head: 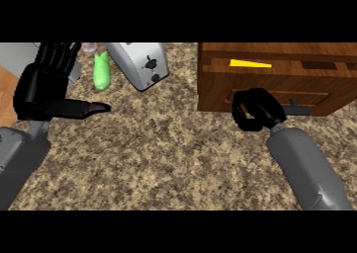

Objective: Pick up the cup, place it into the drawer and close the drawer

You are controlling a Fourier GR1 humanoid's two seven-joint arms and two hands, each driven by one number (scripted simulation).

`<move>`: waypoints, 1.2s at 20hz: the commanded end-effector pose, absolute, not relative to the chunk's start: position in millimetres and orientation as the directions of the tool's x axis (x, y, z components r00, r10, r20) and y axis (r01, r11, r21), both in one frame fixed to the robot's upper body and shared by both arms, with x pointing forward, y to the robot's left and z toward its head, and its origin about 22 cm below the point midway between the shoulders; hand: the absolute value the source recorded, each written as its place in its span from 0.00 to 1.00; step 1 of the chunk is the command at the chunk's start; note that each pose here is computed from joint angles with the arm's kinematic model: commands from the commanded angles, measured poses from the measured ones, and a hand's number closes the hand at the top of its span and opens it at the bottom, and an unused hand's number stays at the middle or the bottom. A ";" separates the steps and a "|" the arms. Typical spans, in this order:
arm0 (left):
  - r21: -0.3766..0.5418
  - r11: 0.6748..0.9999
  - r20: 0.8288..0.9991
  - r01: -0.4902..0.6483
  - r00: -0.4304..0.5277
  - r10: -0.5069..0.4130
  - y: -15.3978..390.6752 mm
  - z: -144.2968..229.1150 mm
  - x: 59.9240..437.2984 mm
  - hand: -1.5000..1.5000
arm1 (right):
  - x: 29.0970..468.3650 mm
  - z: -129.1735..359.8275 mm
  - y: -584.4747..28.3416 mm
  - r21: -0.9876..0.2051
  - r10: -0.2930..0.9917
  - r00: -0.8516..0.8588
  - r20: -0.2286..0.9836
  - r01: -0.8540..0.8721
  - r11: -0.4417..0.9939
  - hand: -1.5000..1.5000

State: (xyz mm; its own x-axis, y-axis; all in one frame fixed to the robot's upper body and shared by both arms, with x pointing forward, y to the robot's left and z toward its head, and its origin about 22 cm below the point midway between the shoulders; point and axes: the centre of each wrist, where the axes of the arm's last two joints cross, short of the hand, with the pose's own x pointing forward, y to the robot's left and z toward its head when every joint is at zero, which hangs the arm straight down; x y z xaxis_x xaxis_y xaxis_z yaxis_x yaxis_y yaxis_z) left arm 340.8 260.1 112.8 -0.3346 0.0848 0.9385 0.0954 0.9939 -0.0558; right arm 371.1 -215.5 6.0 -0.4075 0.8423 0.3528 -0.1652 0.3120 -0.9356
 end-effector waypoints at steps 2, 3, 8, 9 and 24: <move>-0.050 0.993 0.944 0.105 -0.320 0.081 283.3 104.0 321.4 0.00 | 402.7 6.2 -223.2 -0.917 0.839 -0.372 0.397 -0.208 0.342 1.00; -0.054 0.993 0.943 0.109 -0.322 0.087 277.3 92.9 325.1 0.00 | 405.2 1.7 -207.7 -0.918 0.842 -0.373 0.389 -0.229 0.323 1.00; -0.050 0.989 0.934 0.142 -0.343 0.097 286.3 112.0 329.4 0.00 | 427.1 31.0 -250.7 -0.911 0.858 -0.315 0.406 -0.216 0.351 1.00; -0.070 0.986 0.938 0.150 -0.326 0.116 279.5 93.0 323.4 0.00 | 425.1 25.3 -251.6 -0.908 0.866 -0.288 0.408 -0.226 0.352 1.00; -0.101 0.973 0.931 0.208 -0.325 0.166 268.0 90.7 330.0 0.00 | 437.2 54.1 -277.4 -0.851 0.806 -0.275 0.524 -0.187 0.490 1.00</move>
